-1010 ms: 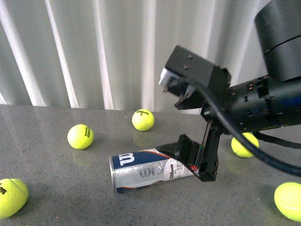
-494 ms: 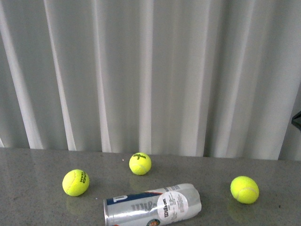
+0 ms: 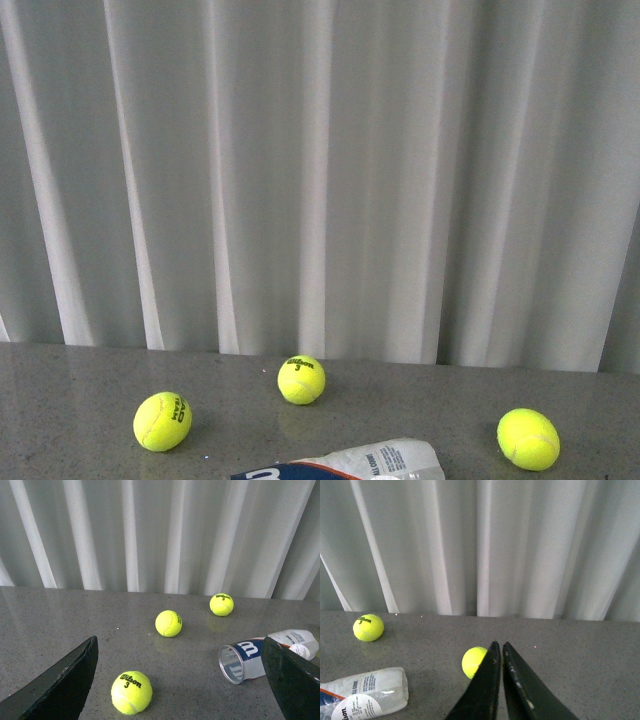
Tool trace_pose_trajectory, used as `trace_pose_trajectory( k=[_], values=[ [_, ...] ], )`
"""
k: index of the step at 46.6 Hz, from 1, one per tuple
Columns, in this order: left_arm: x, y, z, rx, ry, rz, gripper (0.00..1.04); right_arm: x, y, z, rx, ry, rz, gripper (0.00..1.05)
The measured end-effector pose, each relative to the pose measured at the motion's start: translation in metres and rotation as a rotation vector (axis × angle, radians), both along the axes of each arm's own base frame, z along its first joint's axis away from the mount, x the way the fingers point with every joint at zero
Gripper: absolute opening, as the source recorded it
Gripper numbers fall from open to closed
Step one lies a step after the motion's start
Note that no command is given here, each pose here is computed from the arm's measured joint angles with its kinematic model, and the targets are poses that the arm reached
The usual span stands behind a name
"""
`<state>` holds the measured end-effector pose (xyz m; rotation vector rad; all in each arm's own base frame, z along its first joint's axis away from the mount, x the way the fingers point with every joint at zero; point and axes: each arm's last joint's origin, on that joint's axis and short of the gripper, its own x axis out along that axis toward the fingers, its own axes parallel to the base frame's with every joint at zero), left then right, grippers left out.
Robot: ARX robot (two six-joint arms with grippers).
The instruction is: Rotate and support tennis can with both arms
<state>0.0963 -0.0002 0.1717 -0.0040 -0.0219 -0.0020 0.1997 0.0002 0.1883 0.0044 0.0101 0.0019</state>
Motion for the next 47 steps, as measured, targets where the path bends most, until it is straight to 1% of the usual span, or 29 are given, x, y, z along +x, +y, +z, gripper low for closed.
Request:
trace_pose_trajectory(
  k=[15,21,27,47],
  values=[
    [0.0,0.0,0.0,0.0,0.0,0.0,0.98,-0.039,0.0,-0.014,-0.003,0.005,0.0,0.03],
    [0.0,0.0,0.0,0.0,0.0,0.0,0.98,-0.049,0.0,-0.02,-0.003,-0.014,-0.001,0.03],
    [0.0,0.0,0.0,0.0,0.0,0.0,0.98,-0.056,0.0,-0.027,-0.003,0.011,0.0,0.03],
    [0.0,0.0,0.0,0.0,0.0,0.0,0.98,-0.074,0.0,-0.021,-0.003,-0.013,0.0,0.03]
  ],
)
